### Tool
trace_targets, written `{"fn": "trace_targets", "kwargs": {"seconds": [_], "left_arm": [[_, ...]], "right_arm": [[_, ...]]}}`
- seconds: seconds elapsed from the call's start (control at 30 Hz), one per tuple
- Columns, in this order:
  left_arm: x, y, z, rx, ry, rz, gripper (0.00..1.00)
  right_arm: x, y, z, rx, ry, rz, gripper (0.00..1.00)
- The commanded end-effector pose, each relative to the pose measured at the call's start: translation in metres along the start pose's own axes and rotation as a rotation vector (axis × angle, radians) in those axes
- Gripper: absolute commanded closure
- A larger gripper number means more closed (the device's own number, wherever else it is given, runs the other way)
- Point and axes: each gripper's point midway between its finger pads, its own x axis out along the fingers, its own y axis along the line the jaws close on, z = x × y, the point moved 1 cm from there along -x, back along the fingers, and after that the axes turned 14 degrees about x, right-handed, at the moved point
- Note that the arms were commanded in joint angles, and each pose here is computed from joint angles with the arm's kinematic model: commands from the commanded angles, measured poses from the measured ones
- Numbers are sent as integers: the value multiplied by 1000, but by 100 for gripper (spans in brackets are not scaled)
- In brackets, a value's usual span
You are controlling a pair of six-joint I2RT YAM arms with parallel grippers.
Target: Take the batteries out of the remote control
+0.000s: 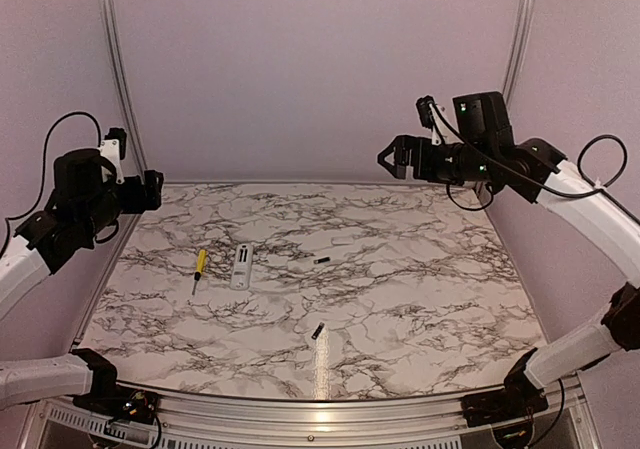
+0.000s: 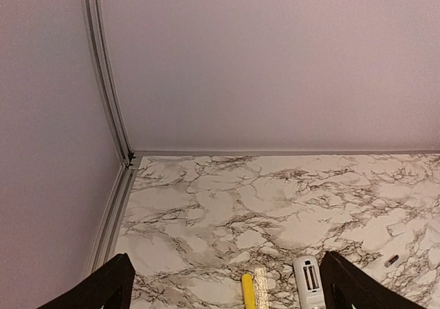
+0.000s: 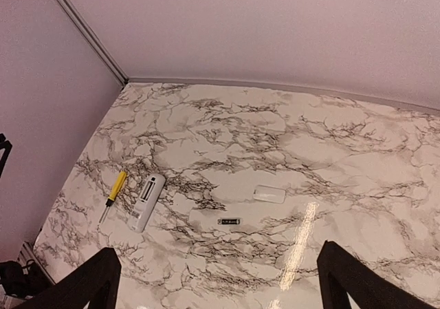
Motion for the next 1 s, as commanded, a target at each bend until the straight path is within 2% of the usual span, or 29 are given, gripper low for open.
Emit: {"fn": "trace_targets", "kwargs": {"seconds": [0.0,0.23,0.37,0.63,0.97], "left_arm": [[-24,9,10,10,-118,13,1],[-44,15,-17,-49,-169,26,1],[-52,27,-38,-105,-179,97,1],[-60,26,-71,-74,-155,99,1],[-71,28,-96,-108,-185,106,1]], "right_arm": [[-27,-1,29,17,-177,1,2],[-55,-26,27,55,-337,-18,2],[-68,-41,19,69,-384,-45,2],[-72,-59,1,80,-379,-73,1],[-69,-66,-12,116,-356,-74,2]]}}
